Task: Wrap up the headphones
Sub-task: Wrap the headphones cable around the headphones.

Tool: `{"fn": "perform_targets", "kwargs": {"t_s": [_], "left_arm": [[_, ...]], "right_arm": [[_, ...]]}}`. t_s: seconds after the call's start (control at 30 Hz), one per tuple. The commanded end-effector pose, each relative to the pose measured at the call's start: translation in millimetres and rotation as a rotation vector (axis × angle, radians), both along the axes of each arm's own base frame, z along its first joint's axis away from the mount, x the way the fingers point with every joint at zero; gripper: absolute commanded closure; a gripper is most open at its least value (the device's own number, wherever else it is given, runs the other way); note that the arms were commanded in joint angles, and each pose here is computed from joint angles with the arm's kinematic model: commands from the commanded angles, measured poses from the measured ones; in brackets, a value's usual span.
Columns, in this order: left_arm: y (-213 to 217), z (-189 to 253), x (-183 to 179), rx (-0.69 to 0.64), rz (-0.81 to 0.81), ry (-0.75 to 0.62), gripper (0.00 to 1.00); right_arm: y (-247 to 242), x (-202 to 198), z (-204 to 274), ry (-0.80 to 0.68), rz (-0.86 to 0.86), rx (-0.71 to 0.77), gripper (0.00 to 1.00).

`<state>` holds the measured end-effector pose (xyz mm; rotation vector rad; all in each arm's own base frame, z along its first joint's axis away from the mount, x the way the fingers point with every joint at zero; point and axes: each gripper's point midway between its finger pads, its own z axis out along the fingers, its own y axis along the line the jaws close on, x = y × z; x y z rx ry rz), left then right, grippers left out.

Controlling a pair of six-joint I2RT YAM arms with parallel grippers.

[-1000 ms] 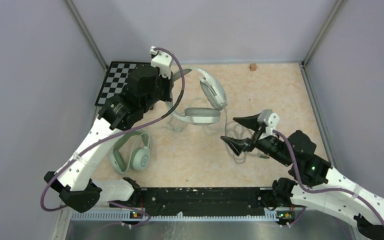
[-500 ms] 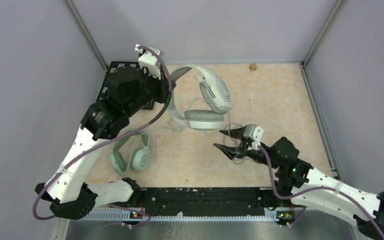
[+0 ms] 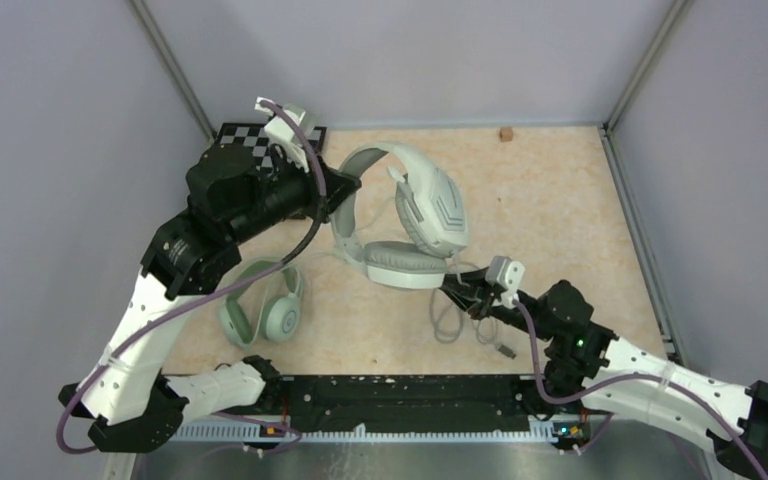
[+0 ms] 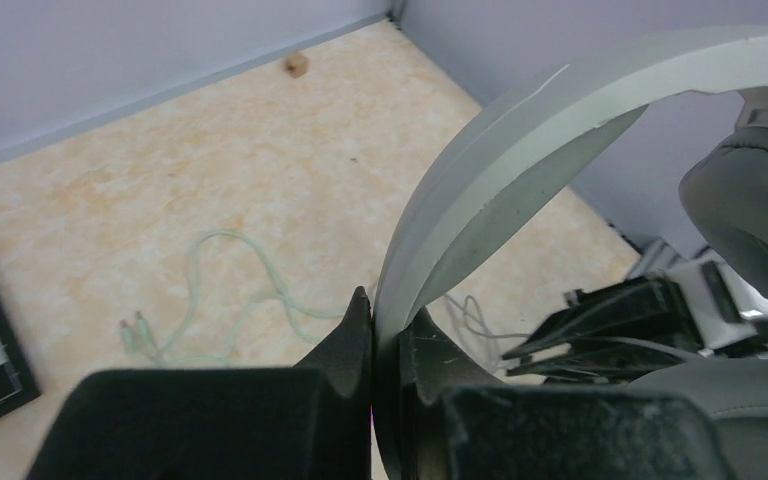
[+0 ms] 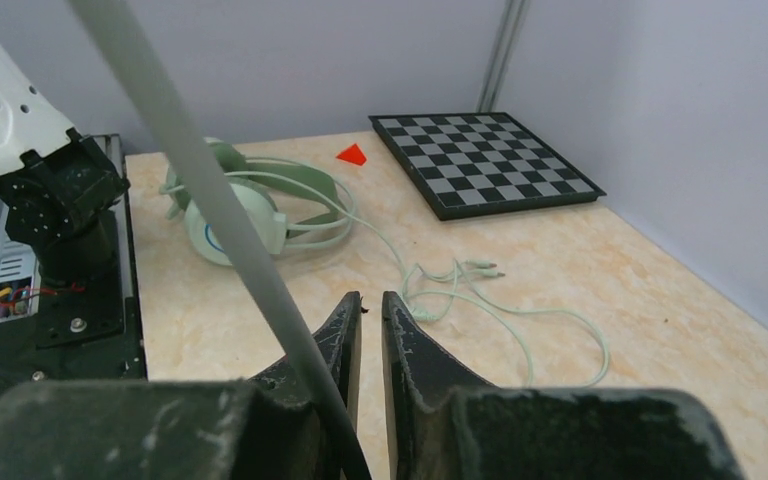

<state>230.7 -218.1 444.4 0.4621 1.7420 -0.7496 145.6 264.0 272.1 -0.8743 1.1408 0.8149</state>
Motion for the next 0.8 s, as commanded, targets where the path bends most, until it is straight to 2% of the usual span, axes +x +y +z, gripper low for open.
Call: {"fn": "perform_targets", "kwargs": {"t_s": [0.0,0.13,0.2,0.3,0.43,0.63,0.77], "left_arm": [[-25,44,-46,-0.210,-0.253,-0.048,1.00],[-38,40,-75,-0.241,-0.428,-0.015,1.00],[-43,33,-85,-0.230,-0.506,-0.009,1.00],[-50,9,-92,-0.155,-0.606,-0.007,1.00],[-58,-32,-84,-0.027,-0.665,0.023,1.00],[-48,-89,-44,0.205,-0.558,-0.089,1.00],[-34,-117,-10,0.378,-0.448,-0.155,1.00]], "right_arm": [[3,-1,27,-0.053,0.008,0.088,0.90],[11,11,36,-0.086,-0.027,0.067,0.99],[15,18,40,-0.096,-0.043,0.050,1.00],[18,29,49,-0.092,-0.088,0.043,1.00],[13,50,66,-0.065,-0.149,0.052,1.00],[-10,85,87,0.050,-0.215,0.064,1.00],[-10,87,70,0.198,-0.215,-0.059,1.00]]}}
